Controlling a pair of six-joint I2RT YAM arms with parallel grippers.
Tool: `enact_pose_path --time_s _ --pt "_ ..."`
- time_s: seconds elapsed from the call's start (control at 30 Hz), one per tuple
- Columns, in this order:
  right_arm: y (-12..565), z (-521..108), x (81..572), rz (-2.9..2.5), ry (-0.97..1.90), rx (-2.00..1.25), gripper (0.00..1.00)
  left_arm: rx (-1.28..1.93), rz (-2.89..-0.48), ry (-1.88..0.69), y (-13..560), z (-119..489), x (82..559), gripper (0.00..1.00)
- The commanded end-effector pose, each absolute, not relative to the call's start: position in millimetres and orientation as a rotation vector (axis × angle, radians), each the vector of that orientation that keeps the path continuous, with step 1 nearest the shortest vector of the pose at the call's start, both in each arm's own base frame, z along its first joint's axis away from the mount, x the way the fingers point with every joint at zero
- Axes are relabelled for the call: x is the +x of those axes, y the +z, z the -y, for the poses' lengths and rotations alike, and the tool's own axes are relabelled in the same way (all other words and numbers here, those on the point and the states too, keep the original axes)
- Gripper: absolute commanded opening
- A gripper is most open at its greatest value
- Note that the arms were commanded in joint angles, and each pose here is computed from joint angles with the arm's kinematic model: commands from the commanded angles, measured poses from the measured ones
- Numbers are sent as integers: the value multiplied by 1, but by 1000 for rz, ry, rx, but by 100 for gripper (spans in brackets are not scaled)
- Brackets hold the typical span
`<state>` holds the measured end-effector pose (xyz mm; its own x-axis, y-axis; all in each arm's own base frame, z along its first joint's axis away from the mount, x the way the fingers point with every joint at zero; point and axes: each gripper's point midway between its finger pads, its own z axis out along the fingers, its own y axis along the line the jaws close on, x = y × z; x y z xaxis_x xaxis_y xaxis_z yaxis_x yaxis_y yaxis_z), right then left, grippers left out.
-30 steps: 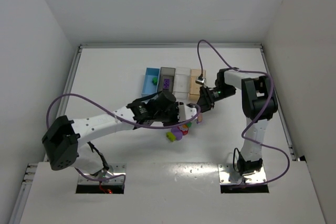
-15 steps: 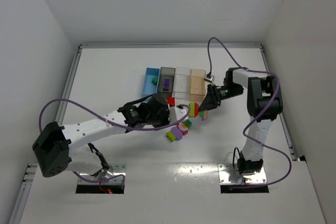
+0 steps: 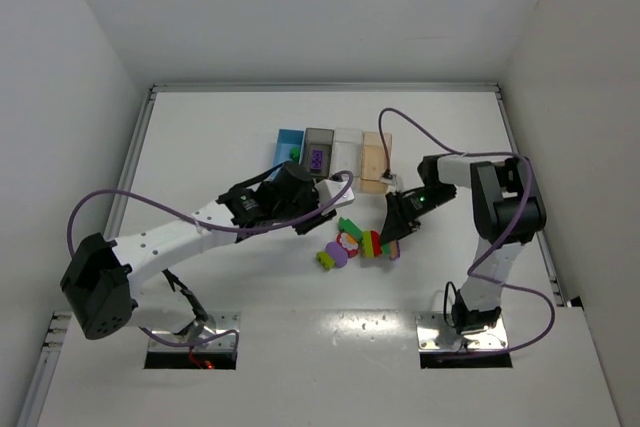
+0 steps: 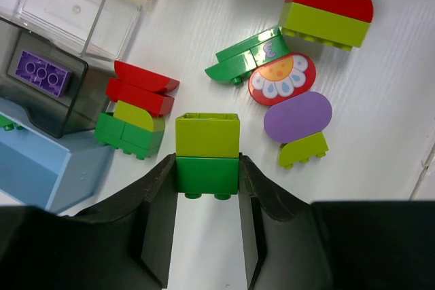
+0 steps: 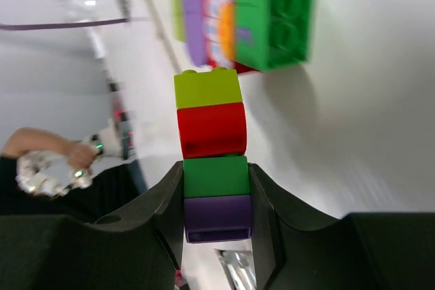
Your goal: Sort the legos into containers by color
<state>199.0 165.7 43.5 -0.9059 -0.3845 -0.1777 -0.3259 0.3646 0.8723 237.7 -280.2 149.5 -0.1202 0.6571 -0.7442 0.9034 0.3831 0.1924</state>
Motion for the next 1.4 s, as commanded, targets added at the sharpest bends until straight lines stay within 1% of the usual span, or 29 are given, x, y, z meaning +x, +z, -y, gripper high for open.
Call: enact_pose_path --time_s 0.0,0.07,0.13,0.23,0.27,0.4,0.43,0.53,0.6,0.67,0.7,0.73,0.8,0.83,0.87,1.07,1.13,1.17,1.2,1.27,1.3,1.37 --pt "35 -157 236 2834 -1437 697 17 1297 -1811 -437 173 289 243 22" --pt "35 -152 240 2910 -1381 719 17 1297 -1811 -437 173 289 243 22" --pt "38 -149 254 3043 -1291 749 11 1297 -1811 -437 173 289 243 22" --pt "48 -143 277 3206 -1172 781 7 1297 -1811 -437 172 288 241 22" --pt "49 -138 285 3270 -1085 789 6 1292 -1813 -427 172 287 243 22" --pt "63 -129 296 3405 -885 875 7 1293 -1815 -427 170 282 239 22" --pt "62 -131 295 3402 -868 893 10 1293 -1815 -427 170 282 239 22" --pt "62 -137 287 3372 -804 1012 17 1285 -1821 -422 167 280 241 22" --pt "53 -139 273 3319 -782 1033 20 1285 -1821 -422 167 280 241 22" --pt "51 -144 264 3278 -759 1143 39 1281 -1813 -423 170 279 241 22" --pt "47 -146 258 3259 -760 1150 51 1280 -1813 -423 170 279 241 22" --pt "53 -149 255 3261 -785 1181 60 1280 -1813 -423 170 279 241 22" --pt "63 -157 252 3255 -857 1249 71 1278 -1817 -440 169 279 238 22" --pt "64 -159 251 3246 -880 1252 74 1278 -1817 -440 169 279 237 22" --pt "71 -162 251 3254 -910 1273 81 1277 -1820 -460 169 281 235 22" --pt "117 -198 247 3080 -1328 1391 83 1299 -1760 -548 181 288 217 22" --pt "130 -212 242 2945 -1531 1384 83 1294 -1750 -550 185 287 216 22" --pt "132 -215 235 2878 -1583 1360 83 1294 -1750 -550 185 287 216 22" --pt "139 -225 225 2754 -1701 1384 81 1294 -1750 -550 185 287 216 22" --pt "137 -233 218 2608 -1795 1260 80 1289 -1740 -551 190 289 218 22" --pt "143 -240 211 2498 -1901 1236 80 1293 -1727 -558 191 292 216 22" --pt "142 -246 215 2423 -1957 1166 79 1289 -1718 -559 196 293 217 22"
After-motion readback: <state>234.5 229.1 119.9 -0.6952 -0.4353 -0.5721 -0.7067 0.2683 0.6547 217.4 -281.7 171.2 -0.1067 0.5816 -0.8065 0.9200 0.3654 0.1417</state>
